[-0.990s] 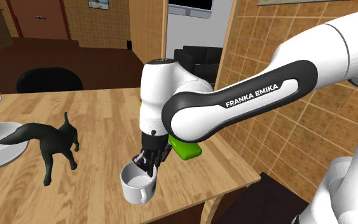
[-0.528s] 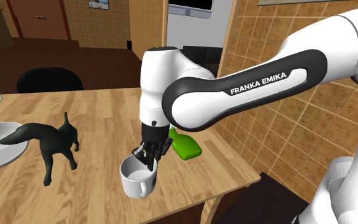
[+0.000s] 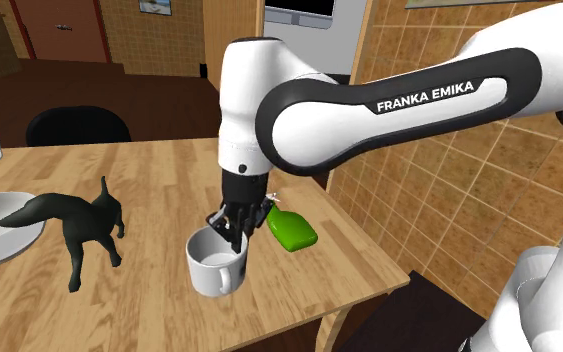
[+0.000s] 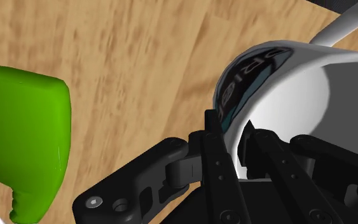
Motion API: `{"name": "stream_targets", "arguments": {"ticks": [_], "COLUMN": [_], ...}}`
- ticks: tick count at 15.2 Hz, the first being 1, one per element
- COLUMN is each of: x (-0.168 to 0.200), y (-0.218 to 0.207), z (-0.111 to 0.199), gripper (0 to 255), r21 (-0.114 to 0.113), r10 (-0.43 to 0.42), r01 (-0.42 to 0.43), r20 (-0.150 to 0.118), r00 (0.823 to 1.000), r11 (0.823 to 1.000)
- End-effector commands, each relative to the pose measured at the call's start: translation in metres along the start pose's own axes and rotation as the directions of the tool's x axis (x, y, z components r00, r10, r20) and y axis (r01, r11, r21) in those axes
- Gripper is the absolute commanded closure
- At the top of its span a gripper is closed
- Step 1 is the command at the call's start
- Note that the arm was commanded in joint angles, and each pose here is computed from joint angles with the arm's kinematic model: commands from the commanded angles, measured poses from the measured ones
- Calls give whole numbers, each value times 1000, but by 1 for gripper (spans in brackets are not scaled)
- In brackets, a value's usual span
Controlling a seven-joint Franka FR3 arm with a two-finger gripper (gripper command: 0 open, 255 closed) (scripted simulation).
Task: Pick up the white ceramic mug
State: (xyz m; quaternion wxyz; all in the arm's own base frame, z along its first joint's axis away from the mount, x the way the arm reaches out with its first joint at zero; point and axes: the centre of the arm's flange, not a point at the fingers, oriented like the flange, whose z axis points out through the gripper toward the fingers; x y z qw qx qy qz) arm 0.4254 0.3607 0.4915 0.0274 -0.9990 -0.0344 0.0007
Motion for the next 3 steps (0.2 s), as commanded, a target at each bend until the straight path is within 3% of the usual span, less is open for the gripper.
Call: {"name": "stream_targets", "arguments": {"ticks": [1,3], "x": [-1,-1], "y": [-1,-1], "z": [-10,-11], "gripper": [255,255], "r21": [0,0], "r10": [0,0], "r01": [0,0], "r20": [0,0], "r00": [1000,1000], "r11": [1000,1000]}}
